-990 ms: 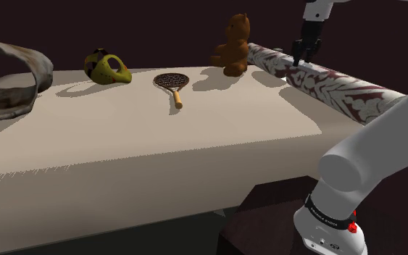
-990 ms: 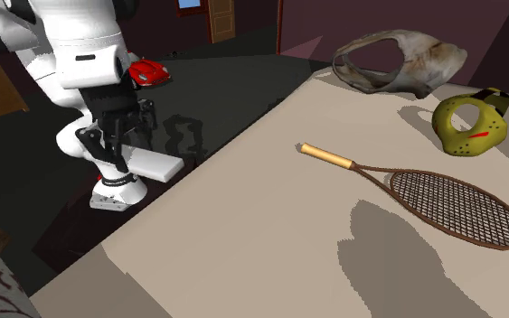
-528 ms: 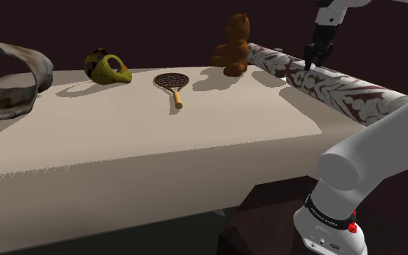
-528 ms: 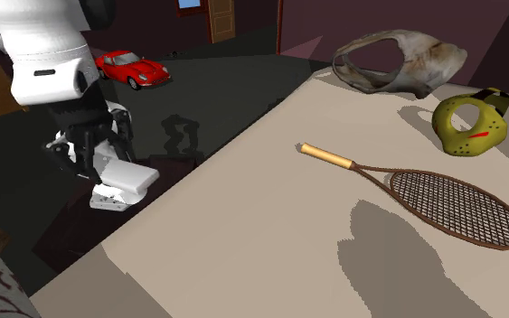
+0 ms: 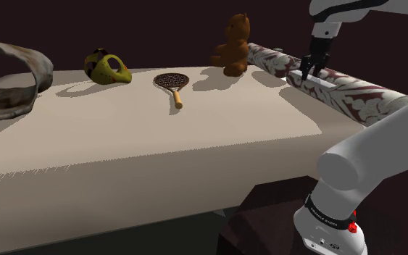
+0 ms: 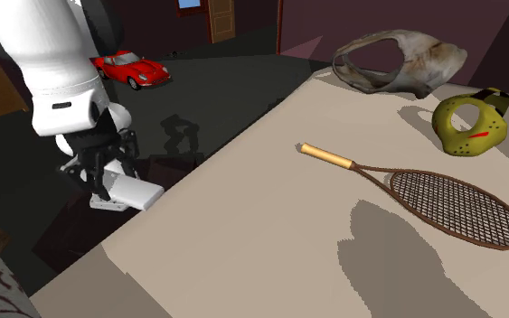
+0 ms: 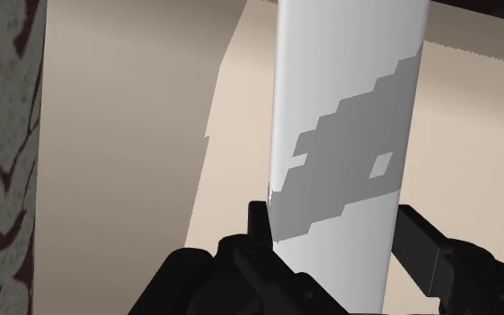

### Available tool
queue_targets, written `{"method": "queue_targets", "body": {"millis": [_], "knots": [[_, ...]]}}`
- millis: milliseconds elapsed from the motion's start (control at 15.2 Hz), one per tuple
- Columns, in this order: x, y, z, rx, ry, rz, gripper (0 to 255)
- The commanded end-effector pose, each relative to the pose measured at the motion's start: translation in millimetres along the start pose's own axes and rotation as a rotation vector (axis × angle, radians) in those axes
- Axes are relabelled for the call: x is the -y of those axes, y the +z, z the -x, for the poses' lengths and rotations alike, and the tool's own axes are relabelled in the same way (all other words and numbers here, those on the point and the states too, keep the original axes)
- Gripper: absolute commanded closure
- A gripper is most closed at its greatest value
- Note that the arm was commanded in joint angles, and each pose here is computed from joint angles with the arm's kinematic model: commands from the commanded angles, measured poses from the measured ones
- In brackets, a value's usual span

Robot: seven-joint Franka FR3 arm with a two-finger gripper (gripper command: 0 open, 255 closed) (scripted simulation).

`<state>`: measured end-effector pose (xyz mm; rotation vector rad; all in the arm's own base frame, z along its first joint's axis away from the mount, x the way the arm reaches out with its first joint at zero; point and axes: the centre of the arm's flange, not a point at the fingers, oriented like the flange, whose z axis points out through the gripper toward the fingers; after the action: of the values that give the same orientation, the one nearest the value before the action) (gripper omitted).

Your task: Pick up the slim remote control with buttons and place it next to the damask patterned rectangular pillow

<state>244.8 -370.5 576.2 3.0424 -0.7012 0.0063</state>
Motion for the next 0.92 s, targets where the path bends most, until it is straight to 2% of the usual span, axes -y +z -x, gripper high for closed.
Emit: {"method": "queue_targets", "body": {"millis": [0, 858], "knots": [[0.4, 11.2, 1.0, -0.001, 0.000, 0.000, 255], [1.6, 79.8, 1.6, -0.001, 0.000, 0.000, 255]]}}
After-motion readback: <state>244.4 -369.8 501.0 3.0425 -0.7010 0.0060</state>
